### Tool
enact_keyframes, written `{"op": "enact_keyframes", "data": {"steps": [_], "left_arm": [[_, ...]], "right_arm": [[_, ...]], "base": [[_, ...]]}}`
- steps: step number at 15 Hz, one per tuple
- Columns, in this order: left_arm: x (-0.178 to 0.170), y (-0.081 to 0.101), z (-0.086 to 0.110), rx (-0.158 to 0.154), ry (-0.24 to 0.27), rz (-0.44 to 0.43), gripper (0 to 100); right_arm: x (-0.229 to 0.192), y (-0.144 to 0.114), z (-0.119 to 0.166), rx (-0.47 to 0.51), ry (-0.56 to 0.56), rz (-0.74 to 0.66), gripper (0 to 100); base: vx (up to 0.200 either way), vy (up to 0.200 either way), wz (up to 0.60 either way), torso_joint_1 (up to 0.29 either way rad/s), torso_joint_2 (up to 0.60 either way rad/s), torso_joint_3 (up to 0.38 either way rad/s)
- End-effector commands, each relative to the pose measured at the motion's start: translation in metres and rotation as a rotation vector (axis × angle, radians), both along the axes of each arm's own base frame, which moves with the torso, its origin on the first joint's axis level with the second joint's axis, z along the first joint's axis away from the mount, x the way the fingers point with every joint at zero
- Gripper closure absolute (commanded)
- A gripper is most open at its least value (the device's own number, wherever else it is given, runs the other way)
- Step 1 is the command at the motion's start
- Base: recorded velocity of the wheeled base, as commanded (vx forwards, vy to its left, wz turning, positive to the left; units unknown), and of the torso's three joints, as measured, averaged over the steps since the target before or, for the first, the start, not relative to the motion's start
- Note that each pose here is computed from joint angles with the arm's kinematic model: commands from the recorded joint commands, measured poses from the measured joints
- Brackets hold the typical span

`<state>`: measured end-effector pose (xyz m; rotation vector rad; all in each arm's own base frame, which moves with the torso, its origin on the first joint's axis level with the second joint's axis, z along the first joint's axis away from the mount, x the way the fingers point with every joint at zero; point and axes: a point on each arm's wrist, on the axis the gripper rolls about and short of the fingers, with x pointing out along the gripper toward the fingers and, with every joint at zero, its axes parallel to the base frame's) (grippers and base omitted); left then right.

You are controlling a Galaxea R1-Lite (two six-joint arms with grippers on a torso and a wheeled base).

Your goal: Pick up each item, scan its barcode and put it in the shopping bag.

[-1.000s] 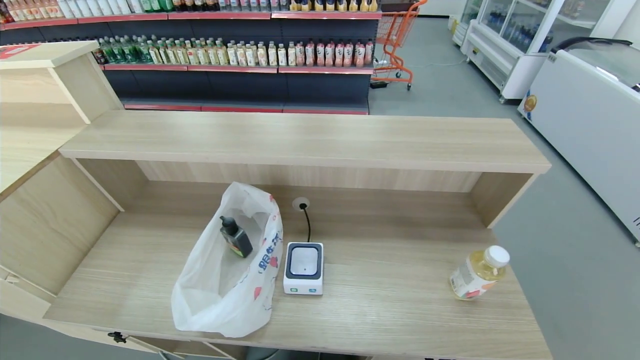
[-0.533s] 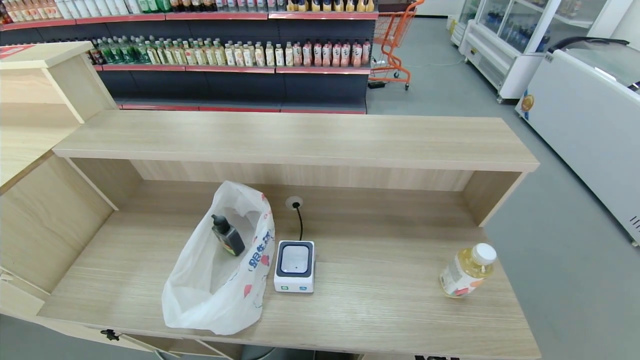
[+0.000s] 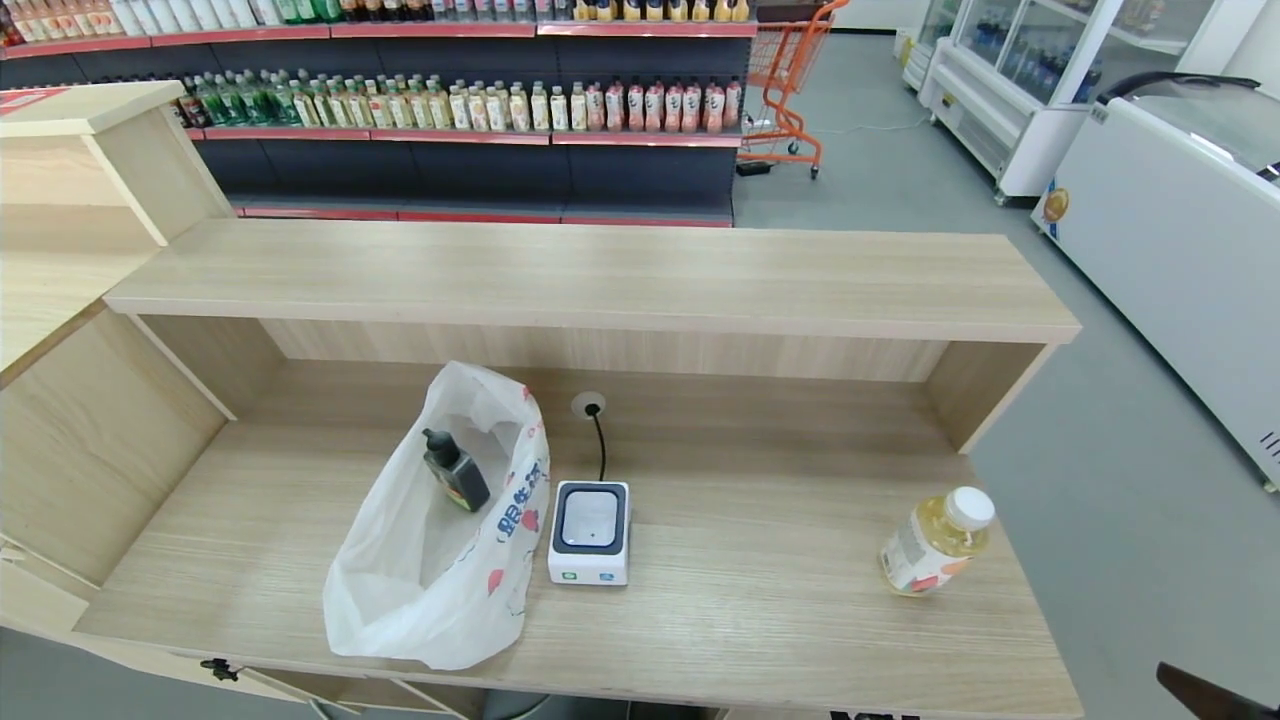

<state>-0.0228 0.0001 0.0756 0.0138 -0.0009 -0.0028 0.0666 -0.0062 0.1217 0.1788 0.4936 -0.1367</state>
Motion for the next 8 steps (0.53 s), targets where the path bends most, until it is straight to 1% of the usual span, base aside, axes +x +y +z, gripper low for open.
{"op": "enact_keyframes", "data": {"steps": [1, 3, 4, 7, 8], "left_arm": [[0.0, 0.0, 0.0, 0.0, -0.001, 0.0, 0], [0.0, 0.0, 0.0, 0.0, -0.001, 0.0, 0], [0.0, 0.0, 0.0, -0.002, -0.001, 0.0, 0], [0.0, 0.0, 0.0, 0.0, -0.001, 0.0, 0], [0.0, 0.0, 0.0, 0.0, -0.001, 0.0, 0]], "right_arm": [[0.018, -0.002, -0.017, 0.003, 0.125, -0.018, 0], [0.03, -0.004, -0.019, -0.012, 0.145, -0.034, 0], [0.039, -0.005, -0.022, -0.038, 0.168, -0.036, 0], [0.064, -0.009, -0.029, -0.064, 0.175, -0.034, 0], [0.079, -0.012, -0.036, -0.078, 0.186, -0.033, 0]], "base": [[0.0, 0.0, 0.0, 0.0, 0.0, 0.0], [0.0, 0.0, 0.0, 0.0, 0.0, 0.0], [0.0, 0.0, 0.0, 0.0, 0.0, 0.0], [0.0, 0.0, 0.0, 0.0, 0.0, 0.0], [0.0, 0.0, 0.0, 0.0, 0.0, 0.0]]}}
